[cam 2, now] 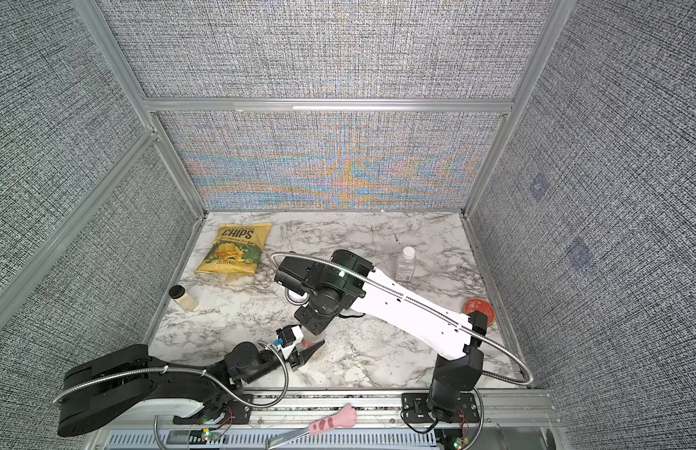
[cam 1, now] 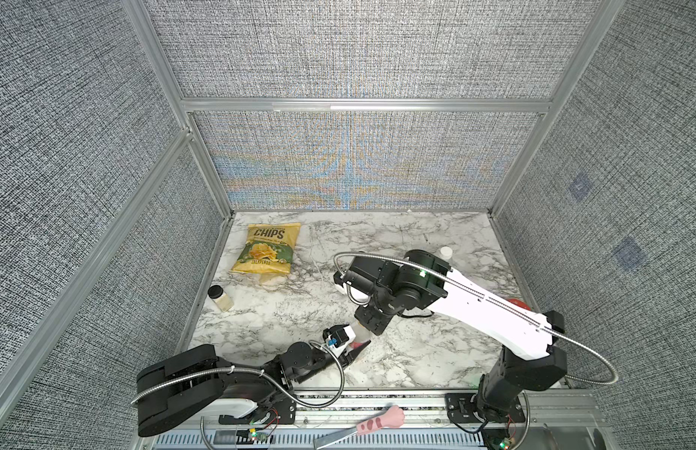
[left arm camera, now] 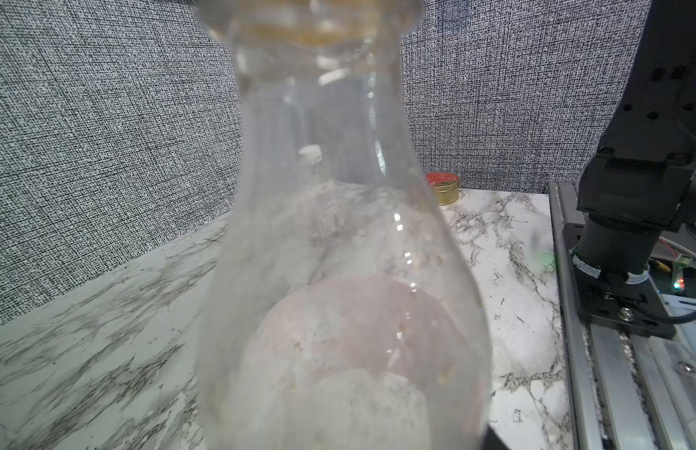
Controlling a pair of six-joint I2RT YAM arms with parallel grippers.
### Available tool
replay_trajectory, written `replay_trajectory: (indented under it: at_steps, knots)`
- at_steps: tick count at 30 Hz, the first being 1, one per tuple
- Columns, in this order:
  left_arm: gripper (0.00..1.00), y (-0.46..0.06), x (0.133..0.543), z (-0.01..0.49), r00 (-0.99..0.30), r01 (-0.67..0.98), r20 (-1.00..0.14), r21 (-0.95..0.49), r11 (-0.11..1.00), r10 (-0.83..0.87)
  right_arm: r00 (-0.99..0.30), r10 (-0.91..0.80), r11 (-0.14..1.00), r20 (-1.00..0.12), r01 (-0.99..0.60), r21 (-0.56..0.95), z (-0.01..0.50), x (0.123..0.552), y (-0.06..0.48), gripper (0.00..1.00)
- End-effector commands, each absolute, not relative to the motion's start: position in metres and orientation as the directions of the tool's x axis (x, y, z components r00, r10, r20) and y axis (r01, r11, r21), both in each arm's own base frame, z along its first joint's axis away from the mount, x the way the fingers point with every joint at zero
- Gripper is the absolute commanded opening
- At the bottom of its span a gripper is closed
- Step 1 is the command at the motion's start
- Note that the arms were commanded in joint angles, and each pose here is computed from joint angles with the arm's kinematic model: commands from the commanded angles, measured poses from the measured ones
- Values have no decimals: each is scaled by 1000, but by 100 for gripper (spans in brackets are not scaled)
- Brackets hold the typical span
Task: Screw on the bottle caps
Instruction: Close the bottle cap on the plastic bottle.
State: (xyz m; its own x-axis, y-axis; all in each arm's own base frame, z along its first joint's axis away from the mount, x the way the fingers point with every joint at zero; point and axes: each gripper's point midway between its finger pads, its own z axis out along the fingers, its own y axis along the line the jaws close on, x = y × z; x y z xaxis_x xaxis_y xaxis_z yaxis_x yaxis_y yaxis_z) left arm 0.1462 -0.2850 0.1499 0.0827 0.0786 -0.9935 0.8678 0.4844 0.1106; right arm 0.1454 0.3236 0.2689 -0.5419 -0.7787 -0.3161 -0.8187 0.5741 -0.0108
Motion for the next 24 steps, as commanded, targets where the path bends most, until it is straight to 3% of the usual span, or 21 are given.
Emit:
replay_trajectory:
  at_steps: [1,24]
  knots:
    - [54,-285,146,171,126,864,-992,111,490,3,-546,-784,577,-295,-816,-21,265,143,321,30]
    - [54,-285,142,168,166,849,-986,125,513,-34,-549,-790,577,-272,-816,-29,259,141,319,31]
